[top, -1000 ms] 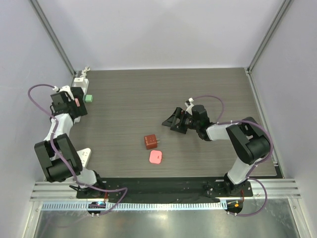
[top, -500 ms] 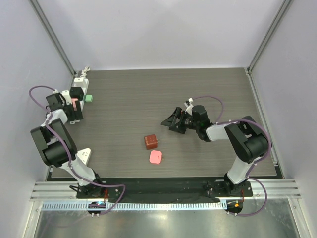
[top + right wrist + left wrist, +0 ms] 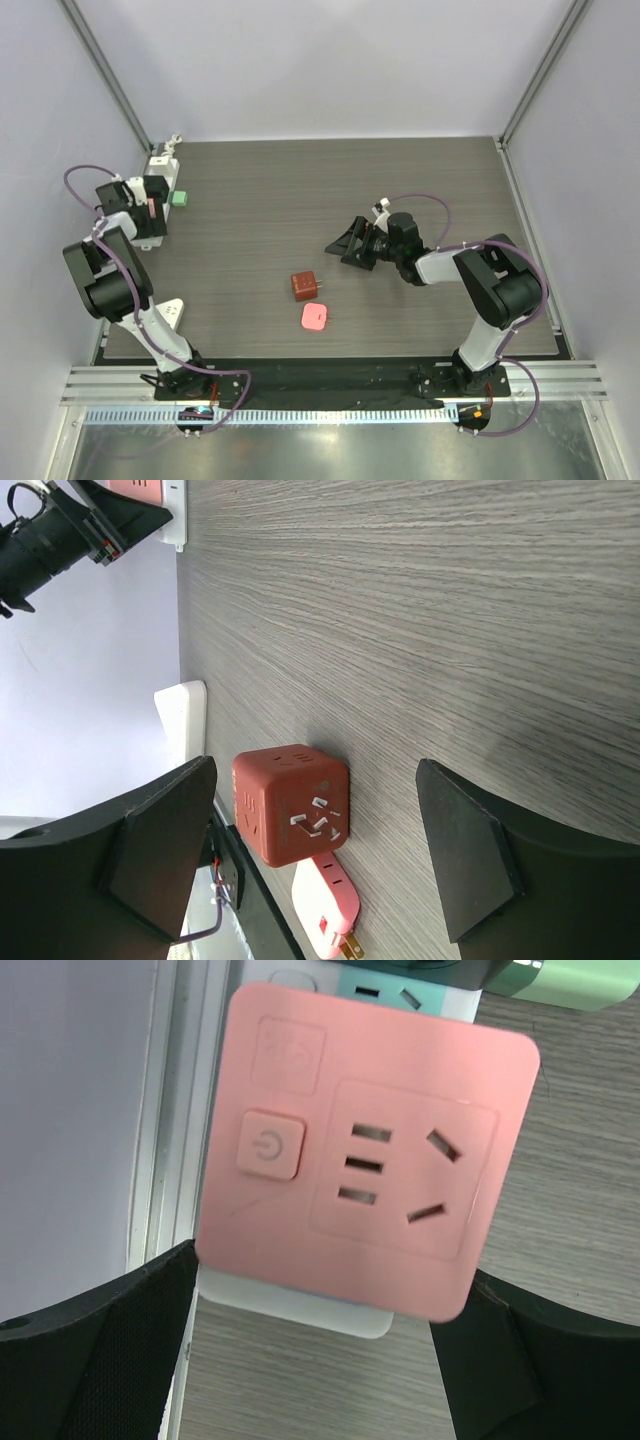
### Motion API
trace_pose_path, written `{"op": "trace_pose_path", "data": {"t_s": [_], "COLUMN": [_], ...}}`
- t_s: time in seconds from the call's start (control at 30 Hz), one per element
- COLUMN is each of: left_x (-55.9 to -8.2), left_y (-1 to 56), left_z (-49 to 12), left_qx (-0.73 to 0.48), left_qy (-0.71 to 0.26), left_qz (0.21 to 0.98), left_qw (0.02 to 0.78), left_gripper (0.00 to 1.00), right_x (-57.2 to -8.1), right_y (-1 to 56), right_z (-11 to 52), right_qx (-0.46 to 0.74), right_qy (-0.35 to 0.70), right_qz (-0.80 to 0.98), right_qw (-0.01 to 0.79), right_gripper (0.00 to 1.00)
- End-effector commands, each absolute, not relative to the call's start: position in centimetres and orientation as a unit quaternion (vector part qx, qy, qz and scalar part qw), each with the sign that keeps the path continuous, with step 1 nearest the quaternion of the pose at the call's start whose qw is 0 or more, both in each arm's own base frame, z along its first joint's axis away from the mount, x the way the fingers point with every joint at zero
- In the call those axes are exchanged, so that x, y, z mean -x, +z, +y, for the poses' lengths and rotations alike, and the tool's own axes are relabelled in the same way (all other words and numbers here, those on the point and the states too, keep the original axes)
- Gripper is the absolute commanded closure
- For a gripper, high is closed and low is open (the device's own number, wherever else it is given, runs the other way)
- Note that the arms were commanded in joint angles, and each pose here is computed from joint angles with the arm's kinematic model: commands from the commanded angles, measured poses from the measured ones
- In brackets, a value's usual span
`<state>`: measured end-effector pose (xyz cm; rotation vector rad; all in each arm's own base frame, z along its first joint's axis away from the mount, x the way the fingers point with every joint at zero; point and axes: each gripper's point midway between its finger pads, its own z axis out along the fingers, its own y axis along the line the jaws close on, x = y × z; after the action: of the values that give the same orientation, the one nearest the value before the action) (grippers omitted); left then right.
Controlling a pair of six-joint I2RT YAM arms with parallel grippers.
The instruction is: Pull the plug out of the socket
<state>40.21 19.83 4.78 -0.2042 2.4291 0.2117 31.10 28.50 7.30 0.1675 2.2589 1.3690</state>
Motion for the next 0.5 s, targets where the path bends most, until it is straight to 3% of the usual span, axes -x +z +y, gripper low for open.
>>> {"op": "trace_pose_path", "data": {"t_s": [0.0, 0.23, 0.33, 0.47], "left_x": [-42.2, -42.4, -42.1, -42.6], "left_y": [5.4, 4.3, 4.3, 5.4], "left_z": [19.7, 19.0, 18.4, 16.5], "left_qx": [0.056, 0.044, 0.045, 0.045], "left_qy": [0.097, 0.112, 0.104, 0.100], "left_qz": [0.927, 0.934, 0.935, 0.930], "left_qw": [0.357, 0.335, 0.337, 0.352], "left_gripper": [0.10, 0.12, 0.18, 0.32], "right_x": [-31.5, -31.6, -31.6, -31.6], "right_y": [8.4, 8.6, 8.6, 8.8], "right_z": [28.7, 28.6, 28.6, 28.6], "right_qx": [-0.047, -0.045, -0.044, -0.045], "right_qy": [0.511, 0.507, 0.508, 0.507], "right_qz": [0.817, 0.817, 0.817, 0.817], "right_qw": [0.264, 0.270, 0.270, 0.271], "right_gripper": [0.13, 0.13, 0.13, 0.13]}}
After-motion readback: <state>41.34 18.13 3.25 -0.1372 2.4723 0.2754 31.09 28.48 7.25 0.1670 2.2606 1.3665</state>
